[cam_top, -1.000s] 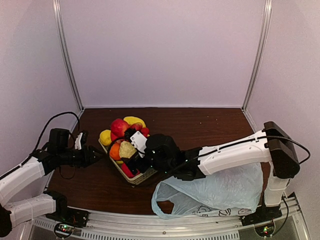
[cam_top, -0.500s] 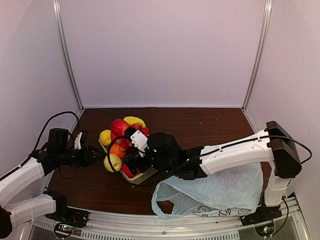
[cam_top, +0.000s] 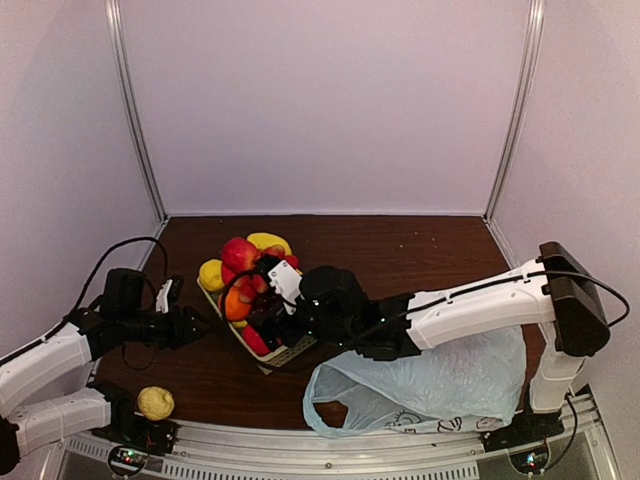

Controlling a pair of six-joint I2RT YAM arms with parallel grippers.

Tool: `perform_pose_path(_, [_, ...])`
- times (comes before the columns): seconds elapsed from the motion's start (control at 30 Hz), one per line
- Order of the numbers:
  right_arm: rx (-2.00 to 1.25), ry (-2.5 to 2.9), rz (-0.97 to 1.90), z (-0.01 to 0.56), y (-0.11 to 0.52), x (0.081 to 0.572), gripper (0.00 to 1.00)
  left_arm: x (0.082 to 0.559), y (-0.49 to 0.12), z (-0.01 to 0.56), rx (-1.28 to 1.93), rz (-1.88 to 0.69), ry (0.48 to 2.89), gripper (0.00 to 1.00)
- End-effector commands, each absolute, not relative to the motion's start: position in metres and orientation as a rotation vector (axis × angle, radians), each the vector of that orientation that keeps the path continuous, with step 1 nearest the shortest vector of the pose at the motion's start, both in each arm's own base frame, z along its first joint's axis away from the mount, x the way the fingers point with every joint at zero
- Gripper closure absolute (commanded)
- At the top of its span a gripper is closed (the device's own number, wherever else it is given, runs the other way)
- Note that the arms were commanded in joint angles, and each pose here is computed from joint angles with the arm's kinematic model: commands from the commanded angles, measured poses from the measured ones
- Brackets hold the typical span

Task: Untie the knot of the plastic bag and take out the fruit

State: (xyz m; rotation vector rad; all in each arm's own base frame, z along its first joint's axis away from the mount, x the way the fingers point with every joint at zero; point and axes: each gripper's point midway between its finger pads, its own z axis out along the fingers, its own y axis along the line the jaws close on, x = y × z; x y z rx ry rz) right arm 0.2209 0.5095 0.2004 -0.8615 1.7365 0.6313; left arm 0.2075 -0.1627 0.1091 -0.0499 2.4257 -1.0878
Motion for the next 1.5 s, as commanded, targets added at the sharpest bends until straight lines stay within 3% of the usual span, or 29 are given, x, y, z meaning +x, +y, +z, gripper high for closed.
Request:
perform_pose_path(0.0, [-0.885,1.763,0.702,0.211,0.506,0.198,0.02,0.217,-0.149,0.114,-0.11,-0.969,2.416,0.47])
perform_pose_path(0.27, [-1.099,1.747,0.921,0.197,0.548,0.114,0.04,0.221,-0.143,0.117,-0.146,-0.916,2.425,0.43])
perform_pose_path(0.47, [-1.098,1.719,1.047,0.204,0.579,0.089,0.08,0.219,-0.102,0.114,-0.341,-0.643,2.505,0.23])
perform_pose_path(0.67, [-0.987,1.76,0.922,0.21,0.564,0.113,0.08,0.193,-0.067,0.111,-0.557,-0.418,2.599,0.15])
perform_pose_path(0.87, [-0.841,1.825,0.811,0.217,0.519,0.147,0.07,0.151,-0.063,0.087,-0.541,-0.286,2.847,0.16])
perform_pose_path(1.23, [-0.631,1.841,0.743,0.227,0.423,0.208,0.06,0.116,-0.062,0.099,-0.483,0.043,3.07,0.15])
perform_pose_path(1.47, [-0.594,1.808,0.779,0.232,0.396,0.222,0.05,0.092,-0.074,0.084,-0.638,0.054,3.174,0.14])
